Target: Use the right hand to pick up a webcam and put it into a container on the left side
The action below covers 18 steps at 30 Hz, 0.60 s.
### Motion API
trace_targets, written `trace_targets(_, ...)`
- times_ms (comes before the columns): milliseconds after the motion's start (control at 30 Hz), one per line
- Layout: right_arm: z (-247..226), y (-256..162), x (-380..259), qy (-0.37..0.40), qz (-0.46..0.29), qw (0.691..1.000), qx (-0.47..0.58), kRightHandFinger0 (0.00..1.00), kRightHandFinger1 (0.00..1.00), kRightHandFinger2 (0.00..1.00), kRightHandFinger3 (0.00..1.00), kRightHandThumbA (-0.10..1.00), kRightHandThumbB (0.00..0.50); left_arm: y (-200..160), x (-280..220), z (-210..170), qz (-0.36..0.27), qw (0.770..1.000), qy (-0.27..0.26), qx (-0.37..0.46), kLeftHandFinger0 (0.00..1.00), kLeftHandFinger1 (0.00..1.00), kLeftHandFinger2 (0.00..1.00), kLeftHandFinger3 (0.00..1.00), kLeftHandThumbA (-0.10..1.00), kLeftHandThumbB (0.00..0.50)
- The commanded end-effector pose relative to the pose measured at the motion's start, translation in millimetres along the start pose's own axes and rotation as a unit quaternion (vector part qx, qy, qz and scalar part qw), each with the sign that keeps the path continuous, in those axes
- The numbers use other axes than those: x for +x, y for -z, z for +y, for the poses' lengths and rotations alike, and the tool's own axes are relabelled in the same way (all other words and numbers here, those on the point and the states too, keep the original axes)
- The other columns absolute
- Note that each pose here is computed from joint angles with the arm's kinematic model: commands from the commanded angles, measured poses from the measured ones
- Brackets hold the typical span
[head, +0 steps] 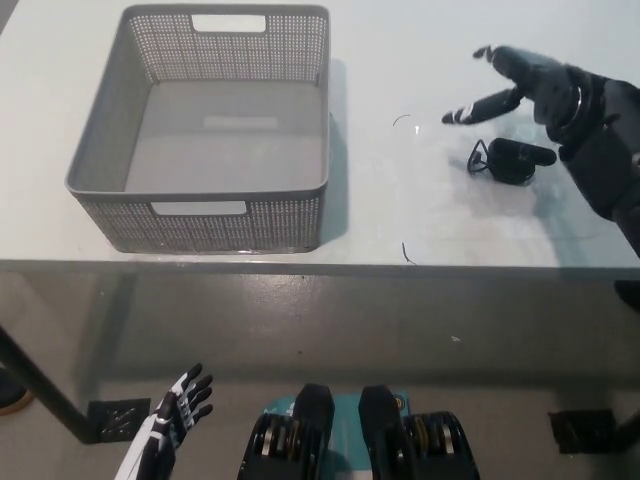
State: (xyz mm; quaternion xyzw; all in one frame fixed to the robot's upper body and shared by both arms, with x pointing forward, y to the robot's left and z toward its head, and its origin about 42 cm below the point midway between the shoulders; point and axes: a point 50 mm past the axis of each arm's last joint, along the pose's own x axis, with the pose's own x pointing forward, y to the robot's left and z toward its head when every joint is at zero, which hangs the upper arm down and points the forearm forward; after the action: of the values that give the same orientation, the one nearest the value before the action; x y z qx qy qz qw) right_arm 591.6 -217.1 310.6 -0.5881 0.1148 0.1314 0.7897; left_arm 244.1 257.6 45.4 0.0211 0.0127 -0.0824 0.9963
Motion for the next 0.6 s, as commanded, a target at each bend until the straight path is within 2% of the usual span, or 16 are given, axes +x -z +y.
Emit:
trace_targets(0, -37.4, -21.3, -5.5, 0.004, -0.016, 0.999, -0.028, 1.00, 1.00, 1.00, 1.00, 0.87, 0.500, -7.9, 3.8, 2.8, -0.027, 1.000, 0.003, -0.001, 1.00, 1.00, 1.00, 1.00, 1.00, 0.069)
trace_targets(167, -30.9, -13.0, -2.4, 0.001, -0.003, 0.999, -0.051, 1.00, 1.00, 1.00, 1.00, 0.93, 0.500, -7.1, 3.1, 1.3, -0.026, 1.000, -0.002, -0.009, 1.00, 1.00, 1.00, 1.00, 1.00, 0.066)
trace_targets(233, -28.8, -10.9, -1.7, -0.002, 0.005, 0.998, -0.056, 1.00, 1.00, 1.00, 1.00, 0.92, 0.500, -6.3, 2.8, 1.5, -0.026, 1.000, -0.001, -0.010, 1.00, 1.00, 1.00, 1.00, 1.00, 0.071)
trace_targets(300, -27.6, -7.6, -1.2, -0.005, 0.016, 0.999, -0.046, 1.00, 1.00, 1.00, 1.00, 0.84, 0.493, -6.8, 3.2, 1.6, -0.027, 1.000, -0.002, -0.008, 1.00, 1.00, 1.00, 1.00, 1.00, 0.066)
trace_targets(433, -26.6, 2.3, -0.9, 0.000, 0.035, 0.999, -0.031, 1.00, 1.00, 1.00, 1.00, 0.77, 0.485, -8.3, 5.8, 2.6, -0.030, 1.000, 0.000, -0.007, 1.00, 1.00, 1.00, 1.00, 1.00, 0.055)
trace_targets(567, -18.6, 14.3, 0.3, 0.001, 0.053, 0.997, -0.054, 1.00, 1.00, 1.00, 1.00, 0.81, 0.500, -8.6, 4.5, 3.2, -0.027, 1.000, -0.003, -0.010, 1.00, 1.00, 1.00, 1.00, 1.00, 0.043)
